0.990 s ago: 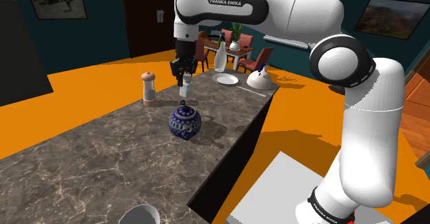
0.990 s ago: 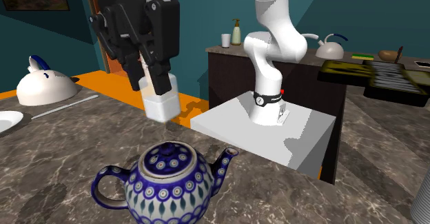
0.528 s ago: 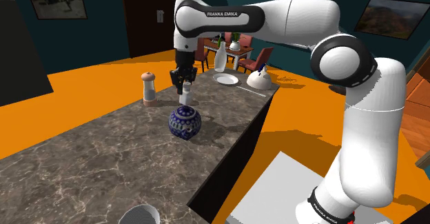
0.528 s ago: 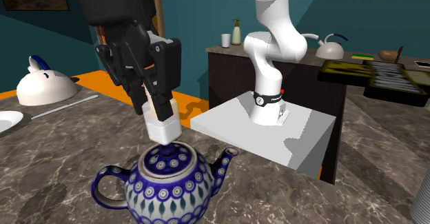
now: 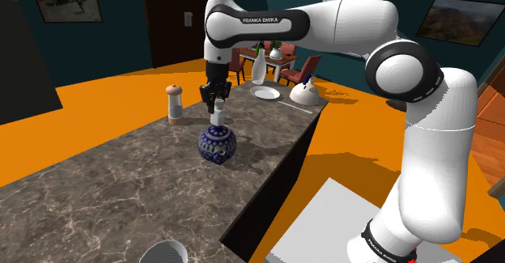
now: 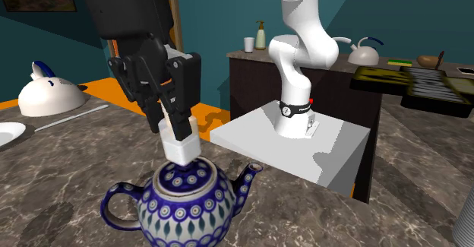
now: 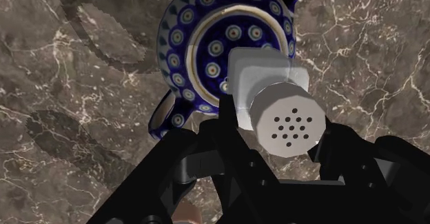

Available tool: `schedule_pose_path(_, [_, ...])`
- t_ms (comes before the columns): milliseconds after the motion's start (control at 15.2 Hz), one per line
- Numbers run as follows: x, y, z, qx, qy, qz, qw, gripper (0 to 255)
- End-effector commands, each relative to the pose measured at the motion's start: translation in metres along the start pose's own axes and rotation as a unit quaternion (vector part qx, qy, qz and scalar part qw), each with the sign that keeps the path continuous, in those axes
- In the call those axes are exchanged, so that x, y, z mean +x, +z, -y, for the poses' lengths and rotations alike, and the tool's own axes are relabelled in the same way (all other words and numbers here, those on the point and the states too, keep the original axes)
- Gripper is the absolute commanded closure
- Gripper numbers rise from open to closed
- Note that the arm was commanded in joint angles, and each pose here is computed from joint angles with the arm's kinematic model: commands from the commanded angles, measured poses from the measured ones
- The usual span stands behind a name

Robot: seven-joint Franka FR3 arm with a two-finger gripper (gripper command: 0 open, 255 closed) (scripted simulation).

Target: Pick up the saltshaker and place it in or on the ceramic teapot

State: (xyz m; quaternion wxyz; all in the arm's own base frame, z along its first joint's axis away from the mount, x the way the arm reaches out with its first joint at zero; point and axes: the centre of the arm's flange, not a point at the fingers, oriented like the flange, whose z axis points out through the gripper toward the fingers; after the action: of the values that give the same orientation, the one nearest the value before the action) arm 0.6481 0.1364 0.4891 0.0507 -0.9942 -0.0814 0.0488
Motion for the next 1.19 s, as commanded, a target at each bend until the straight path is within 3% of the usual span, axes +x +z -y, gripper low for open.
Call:
schedule_pose_path(0, [0.0, 0.0, 0.0, 0.0, 0.0, 0.0, 1.0, 255])
schedule_pose_path(66, [0.0, 0.0, 0.0, 0.0, 0.0, 0.0, 1.0, 0])
schedule_pose_path(396, [0.0, 0.0, 0.0, 0.0, 0.0, 0.0, 1.0, 0])
schedule_pose_path(660, [0.0, -0.05, 0.0, 0.0, 0.0, 0.0, 1.0, 0])
schedule_pose_path(1122, [0.0, -0.05, 0.0, 0.0, 0.0, 0.0, 1.0, 0])
